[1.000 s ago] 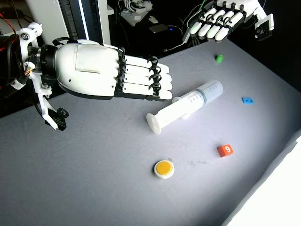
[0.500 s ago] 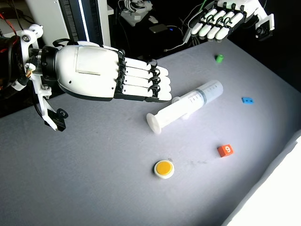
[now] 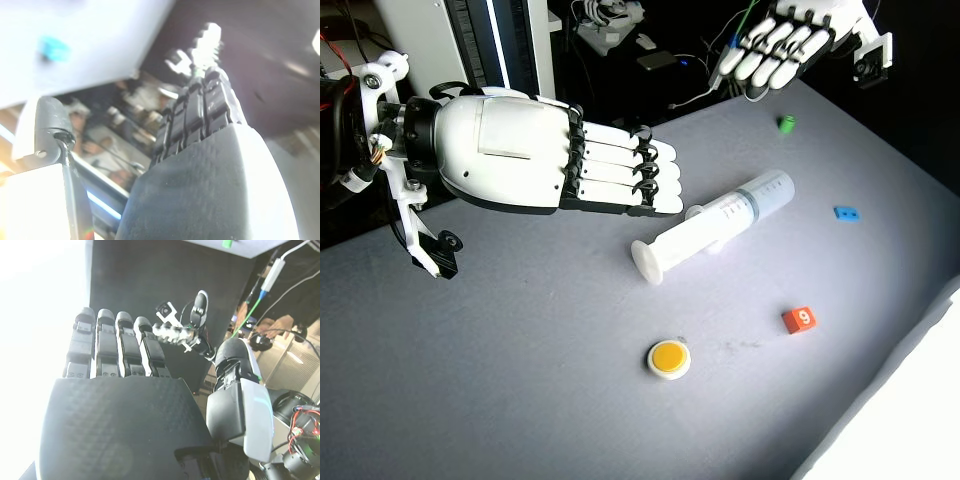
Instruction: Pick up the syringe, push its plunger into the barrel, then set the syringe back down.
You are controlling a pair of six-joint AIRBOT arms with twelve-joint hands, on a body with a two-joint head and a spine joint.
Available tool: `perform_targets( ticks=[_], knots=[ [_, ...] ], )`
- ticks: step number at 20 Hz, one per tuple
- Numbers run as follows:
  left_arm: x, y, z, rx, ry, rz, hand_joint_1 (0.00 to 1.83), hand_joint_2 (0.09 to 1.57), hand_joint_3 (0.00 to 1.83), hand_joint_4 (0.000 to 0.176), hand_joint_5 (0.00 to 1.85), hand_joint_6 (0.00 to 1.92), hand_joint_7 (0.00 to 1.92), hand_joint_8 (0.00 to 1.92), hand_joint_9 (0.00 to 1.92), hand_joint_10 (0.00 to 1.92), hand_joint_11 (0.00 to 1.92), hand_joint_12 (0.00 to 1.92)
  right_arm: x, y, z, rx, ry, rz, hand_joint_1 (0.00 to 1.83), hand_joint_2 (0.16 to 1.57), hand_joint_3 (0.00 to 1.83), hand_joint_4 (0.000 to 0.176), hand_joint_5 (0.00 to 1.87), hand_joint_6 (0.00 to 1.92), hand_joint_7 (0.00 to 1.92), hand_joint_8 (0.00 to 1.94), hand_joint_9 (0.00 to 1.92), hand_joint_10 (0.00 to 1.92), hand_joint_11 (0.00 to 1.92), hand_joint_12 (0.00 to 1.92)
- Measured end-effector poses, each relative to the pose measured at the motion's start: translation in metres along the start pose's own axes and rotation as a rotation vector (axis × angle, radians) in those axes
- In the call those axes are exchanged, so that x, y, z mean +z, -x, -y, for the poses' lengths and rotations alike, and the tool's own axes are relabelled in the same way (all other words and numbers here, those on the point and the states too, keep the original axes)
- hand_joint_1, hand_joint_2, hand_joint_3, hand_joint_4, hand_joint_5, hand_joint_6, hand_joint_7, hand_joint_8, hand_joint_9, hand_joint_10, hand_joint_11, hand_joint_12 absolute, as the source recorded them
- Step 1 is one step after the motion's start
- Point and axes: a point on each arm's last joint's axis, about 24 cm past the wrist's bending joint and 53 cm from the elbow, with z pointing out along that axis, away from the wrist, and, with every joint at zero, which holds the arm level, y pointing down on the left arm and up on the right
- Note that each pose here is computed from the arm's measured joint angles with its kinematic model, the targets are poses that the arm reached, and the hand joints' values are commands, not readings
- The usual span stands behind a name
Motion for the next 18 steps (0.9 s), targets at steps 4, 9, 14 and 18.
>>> perform_targets(
  ticks=[4,9,14,18],
  knots=[
    [0.006,0.017,-0.045,-0.136,0.269,0.108,1.06,0.98,0.00,0.000,0.00,0.00,0.00,0.00,0.00,0.00,0.00,0.00,0.000,-0.001,0.000,-0.002,-0.001,-0.003,0.00,1.15,0.01,0.000,0.00,0.00,0.00,0.00,0.00,0.00,0.00,0.00],
    [-0.005,0.011,-0.103,-0.385,0.610,0.210,1.03,1.00,0.00,0.000,0.00,0.00,0.00,0.00,0.00,0.00,0.00,0.00,0.000,-0.001,0.000,-0.001,0.001,-0.002,0.00,1.15,0.01,0.000,0.00,0.00,0.00,0.00,0.00,0.00,0.00,0.00],
    [-0.021,-0.027,-0.129,-0.667,0.846,0.228,0.98,1.00,0.00,0.000,0.00,0.00,0.00,0.00,0.00,0.00,0.00,0.00,0.000,-0.001,-0.001,-0.003,0.003,-0.002,0.00,1.15,0.00,0.000,0.00,0.00,0.00,0.00,0.00,0.00,0.00,0.00],
    [-0.025,-0.067,-0.133,-0.854,0.978,0.175,1.01,0.97,0.00,0.000,0.00,0.00,0.00,0.00,0.00,0.00,0.00,0.00,0.000,0.000,-0.001,0.000,0.003,0.000,0.00,1.15,0.01,0.000,0.00,0.00,0.00,0.00,0.00,0.00,0.00,0.00]
  ],
)
